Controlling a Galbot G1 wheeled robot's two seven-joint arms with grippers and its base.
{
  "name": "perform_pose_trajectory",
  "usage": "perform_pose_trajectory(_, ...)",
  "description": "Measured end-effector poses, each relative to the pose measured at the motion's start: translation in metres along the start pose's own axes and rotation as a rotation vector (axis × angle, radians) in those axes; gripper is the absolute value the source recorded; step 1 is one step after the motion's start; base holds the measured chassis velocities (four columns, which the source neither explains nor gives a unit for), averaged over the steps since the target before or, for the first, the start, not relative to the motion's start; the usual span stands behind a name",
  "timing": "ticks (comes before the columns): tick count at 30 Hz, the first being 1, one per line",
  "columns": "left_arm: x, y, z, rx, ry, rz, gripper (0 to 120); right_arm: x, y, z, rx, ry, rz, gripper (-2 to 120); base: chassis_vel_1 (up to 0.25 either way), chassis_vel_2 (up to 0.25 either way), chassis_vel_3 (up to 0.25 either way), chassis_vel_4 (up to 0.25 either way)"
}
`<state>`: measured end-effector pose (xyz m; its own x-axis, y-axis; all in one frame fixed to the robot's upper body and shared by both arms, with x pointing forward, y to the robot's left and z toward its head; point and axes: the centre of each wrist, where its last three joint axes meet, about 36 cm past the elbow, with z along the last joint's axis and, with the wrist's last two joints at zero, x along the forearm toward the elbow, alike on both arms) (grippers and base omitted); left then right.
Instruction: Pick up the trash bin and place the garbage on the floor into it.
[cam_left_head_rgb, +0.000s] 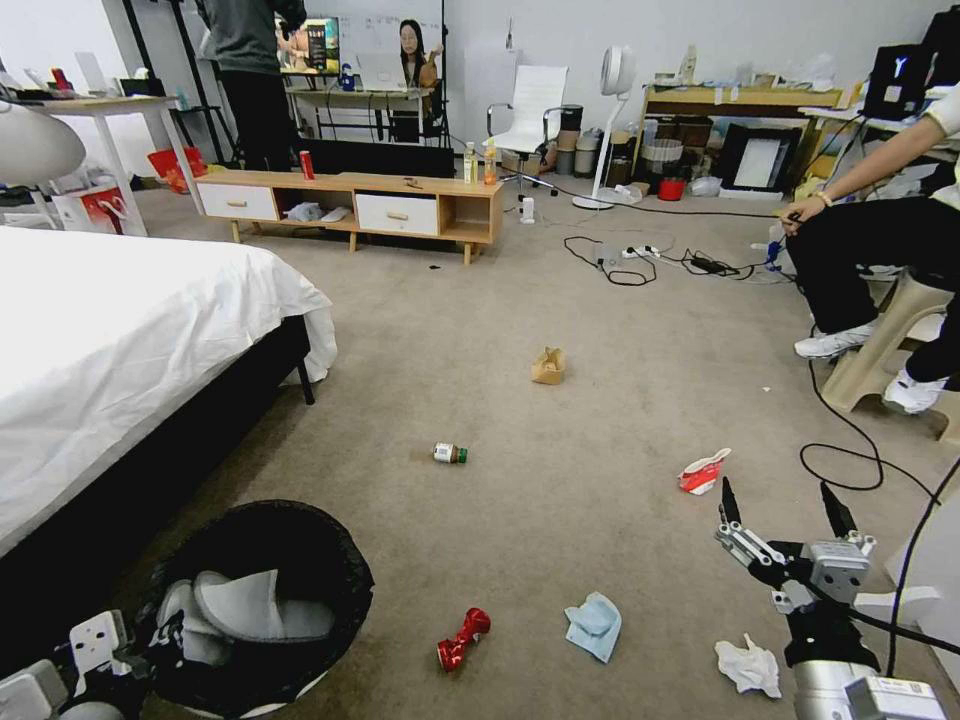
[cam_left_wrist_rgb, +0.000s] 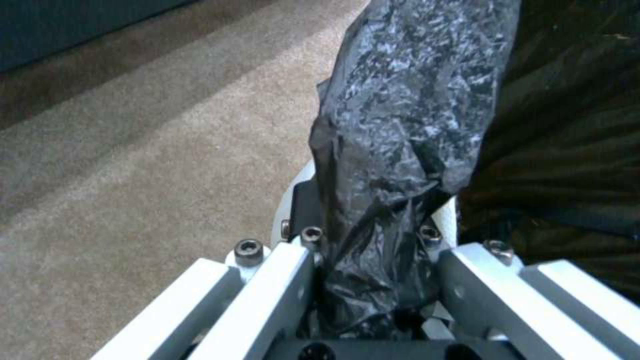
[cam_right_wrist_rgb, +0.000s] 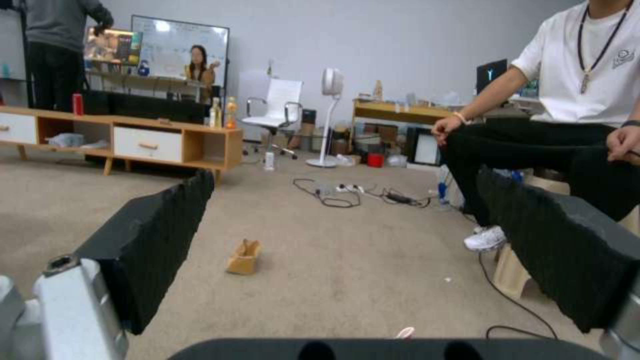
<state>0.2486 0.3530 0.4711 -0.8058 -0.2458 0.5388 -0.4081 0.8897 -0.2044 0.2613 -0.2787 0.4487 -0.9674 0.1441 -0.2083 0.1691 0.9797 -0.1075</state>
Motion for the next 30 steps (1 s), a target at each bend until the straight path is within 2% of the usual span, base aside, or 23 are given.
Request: perform_pose_trajectory(30,-0.0012,-0.0013,0.0003,-0.001,0.001,0.006,7,0.0000,0.0000,0.0000,0.000,0.000,0.000,100,0.000,0.000,0.000,0.000)
